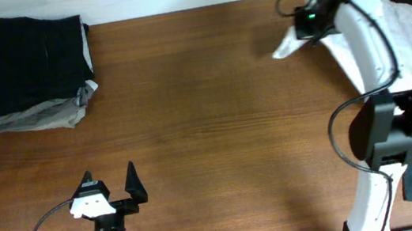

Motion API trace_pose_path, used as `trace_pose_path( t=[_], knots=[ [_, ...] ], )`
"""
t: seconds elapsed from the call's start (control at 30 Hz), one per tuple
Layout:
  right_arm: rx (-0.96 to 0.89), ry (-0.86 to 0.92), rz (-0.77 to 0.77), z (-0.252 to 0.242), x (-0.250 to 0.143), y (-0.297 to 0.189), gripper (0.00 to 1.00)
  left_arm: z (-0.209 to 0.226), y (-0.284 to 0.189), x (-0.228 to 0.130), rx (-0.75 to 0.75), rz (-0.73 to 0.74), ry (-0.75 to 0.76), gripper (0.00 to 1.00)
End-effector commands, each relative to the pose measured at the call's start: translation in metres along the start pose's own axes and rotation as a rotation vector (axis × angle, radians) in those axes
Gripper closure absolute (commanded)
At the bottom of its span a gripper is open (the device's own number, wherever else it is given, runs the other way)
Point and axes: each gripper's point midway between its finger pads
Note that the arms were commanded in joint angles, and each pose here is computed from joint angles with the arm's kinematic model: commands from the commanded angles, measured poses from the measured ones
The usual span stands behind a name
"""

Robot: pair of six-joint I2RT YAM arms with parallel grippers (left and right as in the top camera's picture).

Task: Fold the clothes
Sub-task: 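Drag the white T-shirt leftward to the table center and release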

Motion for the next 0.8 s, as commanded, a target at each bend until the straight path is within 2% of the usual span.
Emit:
trace_pose_path(
  t=[0.0,0.17,0.23,0.33,0.4,0.43,0.57,0.63,0.67,0.77],
  knots=[
    [0.319,-0.132,0.035,0.12,-0.023,-0.022,0.96,0.001,0.0,-0.002,0.007,0.0,0.006,0.01],
    [0.501,-0.245,-0.013,0.269,-0.061,-0.042,0.96,0.001,0.0,-0.002,0.007,0.0,0.006,0.01],
    [0.596,-0.325,-0.035,0.34,-0.097,-0.063,0.96,0.001,0.0,-0.002,0.007,0.0,0.006,0.01],
    [0.658,-0.384,0.012,0.396,-0.154,-0.081,0.95,0.001,0.0,-0.002,0.007,0.0,0.006,0.01],
    [0.685,-0.443,0.03,0.418,-0.184,-0.092,0.64,0.001,0.0,-0.002,0.007,0.0,0.006,0.01],
    [0.674,-0.458,0.021,0.422,-0.19,-0.093,0.38,0.001,0.0,-0.002,0.007,0.0,0.006,0.01],
    [0.558,-0.372,-0.029,0.38,-0.142,-0.091,0.15,0.001,0.0,-0.002,0.007,0.0,0.006,0.01],
    [0.483,-0.274,-0.02,0.327,-0.101,-0.104,0.03,0.001,0.0,-0.002,0.007,0.0,0.006,0.01],
    [0.447,-0.21,0.006,0.29,-0.084,-0.117,0.01,0.001,0.0,-0.002,0.007,0.0,0.006,0.01],
    [0.533,-0.124,0.137,0.246,-0.079,-0.144,0.01,0.001,0.0,-0.002,0.007,0.0,0.006,0.01]
  ],
)
Point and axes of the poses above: each gripper's point midway between its finger pads, its own y axis out along the fingers, its own z axis along the line the jaws close on, x = y × z, and after that the axes turned 5 degrees about y, right-handed
